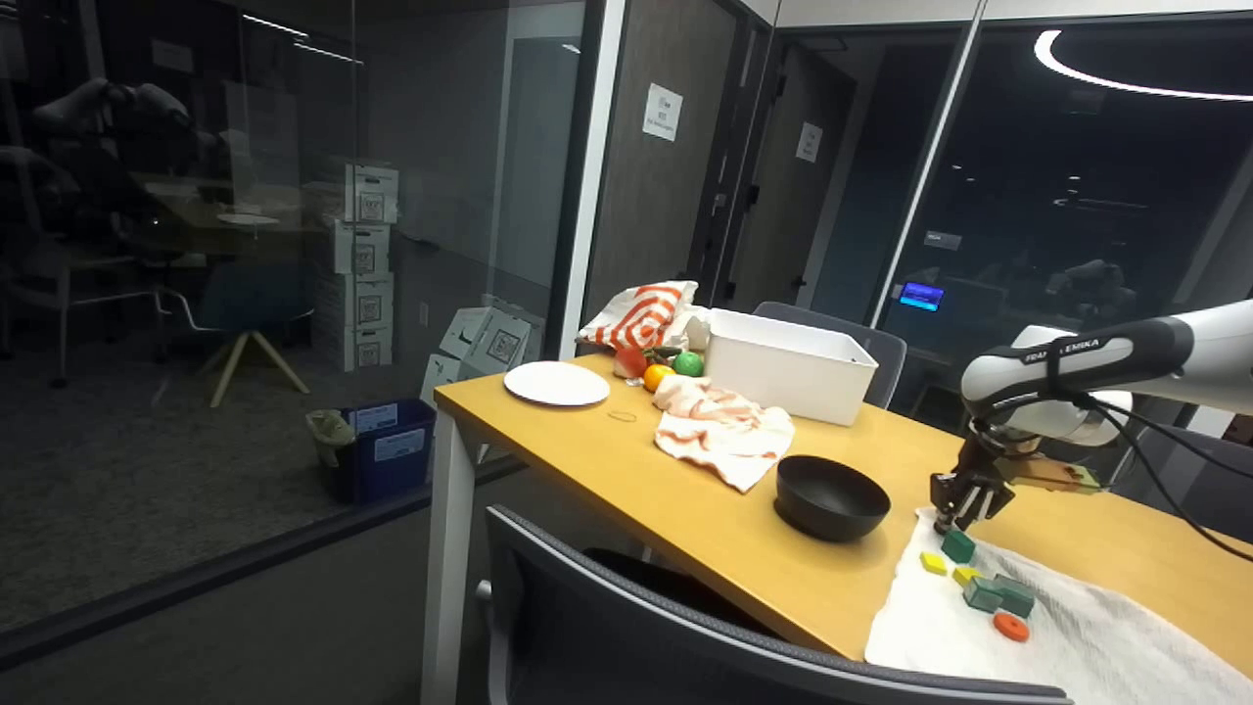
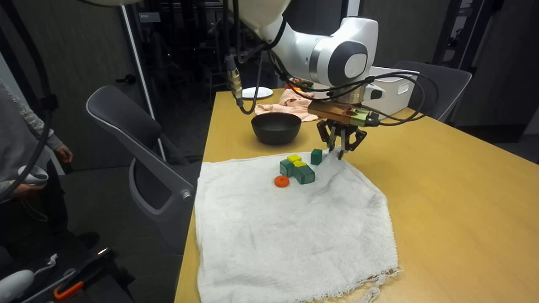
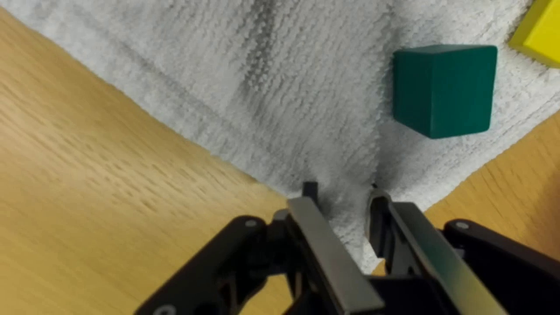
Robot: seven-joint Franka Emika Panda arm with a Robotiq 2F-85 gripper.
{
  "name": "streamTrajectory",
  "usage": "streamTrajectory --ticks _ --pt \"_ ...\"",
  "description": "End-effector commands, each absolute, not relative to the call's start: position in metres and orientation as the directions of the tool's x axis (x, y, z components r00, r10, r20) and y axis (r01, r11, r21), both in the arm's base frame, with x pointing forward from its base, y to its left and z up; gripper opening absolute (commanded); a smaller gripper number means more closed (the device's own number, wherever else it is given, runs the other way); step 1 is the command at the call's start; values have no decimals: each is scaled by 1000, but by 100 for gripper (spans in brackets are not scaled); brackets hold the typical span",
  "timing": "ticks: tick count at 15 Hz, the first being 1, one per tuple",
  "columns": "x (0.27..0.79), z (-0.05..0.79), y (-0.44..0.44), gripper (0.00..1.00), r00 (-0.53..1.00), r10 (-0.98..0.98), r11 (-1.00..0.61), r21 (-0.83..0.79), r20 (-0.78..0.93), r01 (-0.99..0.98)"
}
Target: Pour the blocks from the bowl onto the towel and cover the blocks with the towel
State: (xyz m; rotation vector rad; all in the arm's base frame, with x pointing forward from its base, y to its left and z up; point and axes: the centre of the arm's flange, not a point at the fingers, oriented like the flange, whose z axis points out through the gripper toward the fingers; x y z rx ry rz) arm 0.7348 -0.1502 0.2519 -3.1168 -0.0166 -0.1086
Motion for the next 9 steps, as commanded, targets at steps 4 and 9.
streamTrajectory --ticks 4,9 --pt "744 278 -146 5 993 23 -1000 0 120 23" --pt "740 331 -149 8 988 -4 -998 62 157 -14"
